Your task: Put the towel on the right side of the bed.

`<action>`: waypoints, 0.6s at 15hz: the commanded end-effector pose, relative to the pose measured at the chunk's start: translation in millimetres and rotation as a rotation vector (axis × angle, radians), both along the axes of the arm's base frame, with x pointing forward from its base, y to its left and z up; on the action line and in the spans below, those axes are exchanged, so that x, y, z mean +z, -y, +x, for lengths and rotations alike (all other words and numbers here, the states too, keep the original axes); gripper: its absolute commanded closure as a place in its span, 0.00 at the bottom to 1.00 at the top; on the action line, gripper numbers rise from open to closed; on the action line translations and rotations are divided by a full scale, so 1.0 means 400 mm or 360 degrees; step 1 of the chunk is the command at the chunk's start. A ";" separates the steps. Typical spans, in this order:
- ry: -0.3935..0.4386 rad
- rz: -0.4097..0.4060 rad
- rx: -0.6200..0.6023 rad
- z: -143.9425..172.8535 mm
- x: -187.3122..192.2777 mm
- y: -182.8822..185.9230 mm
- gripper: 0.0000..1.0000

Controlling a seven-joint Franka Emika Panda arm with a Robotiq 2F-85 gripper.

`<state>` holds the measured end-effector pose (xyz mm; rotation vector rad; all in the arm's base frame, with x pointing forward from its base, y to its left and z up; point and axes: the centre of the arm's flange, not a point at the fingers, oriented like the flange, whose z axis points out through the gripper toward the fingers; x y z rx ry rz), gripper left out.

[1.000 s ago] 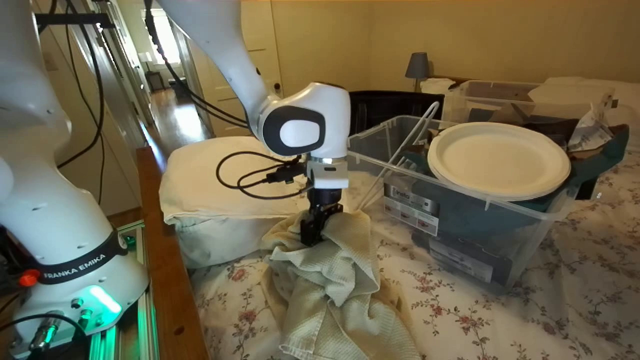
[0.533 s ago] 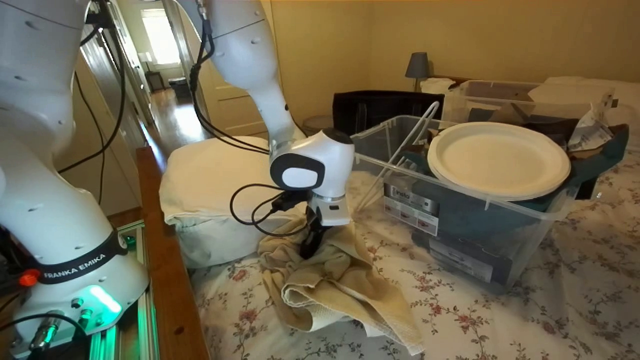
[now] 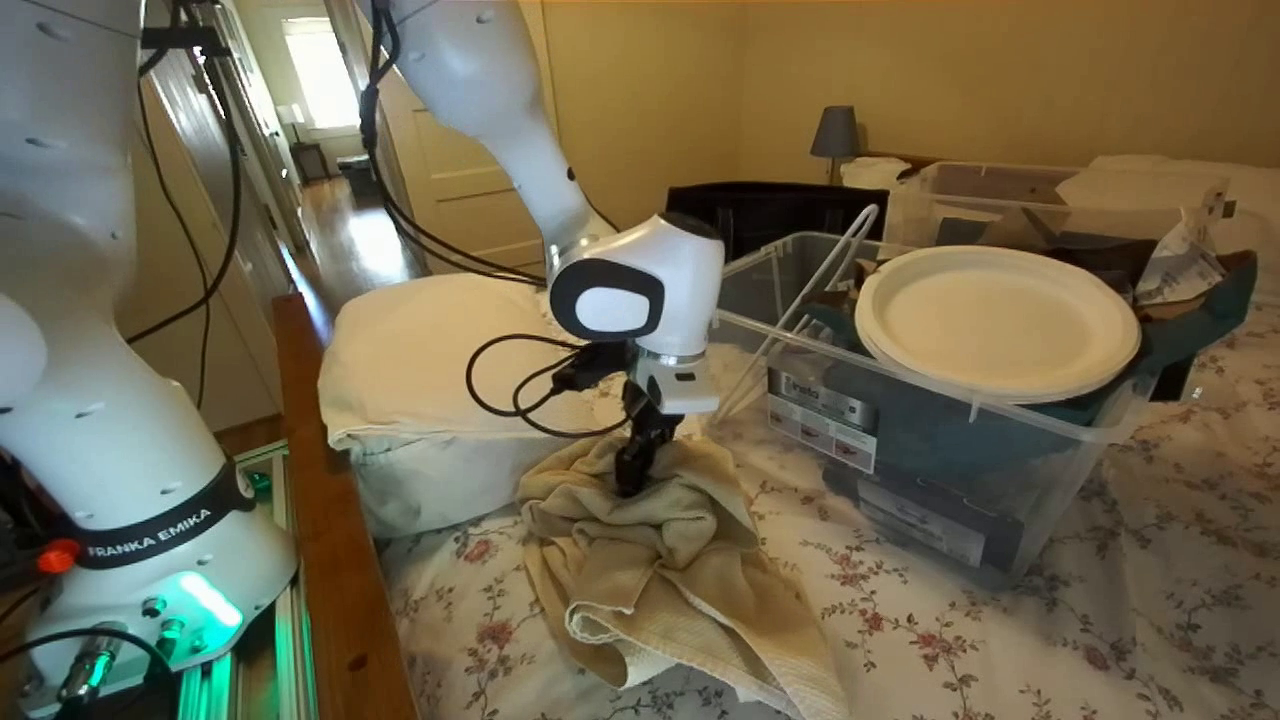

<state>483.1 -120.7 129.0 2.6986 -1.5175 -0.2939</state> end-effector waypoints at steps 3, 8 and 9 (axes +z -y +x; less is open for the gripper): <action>0.0014 -0.0296 0.0004 -0.059 0.209 0.025 0.06; 0.0068 -0.0390 0.0035 -0.073 0.317 0.027 0.00; 0.0128 -0.0334 0.0062 -0.074 0.351 0.017 0.00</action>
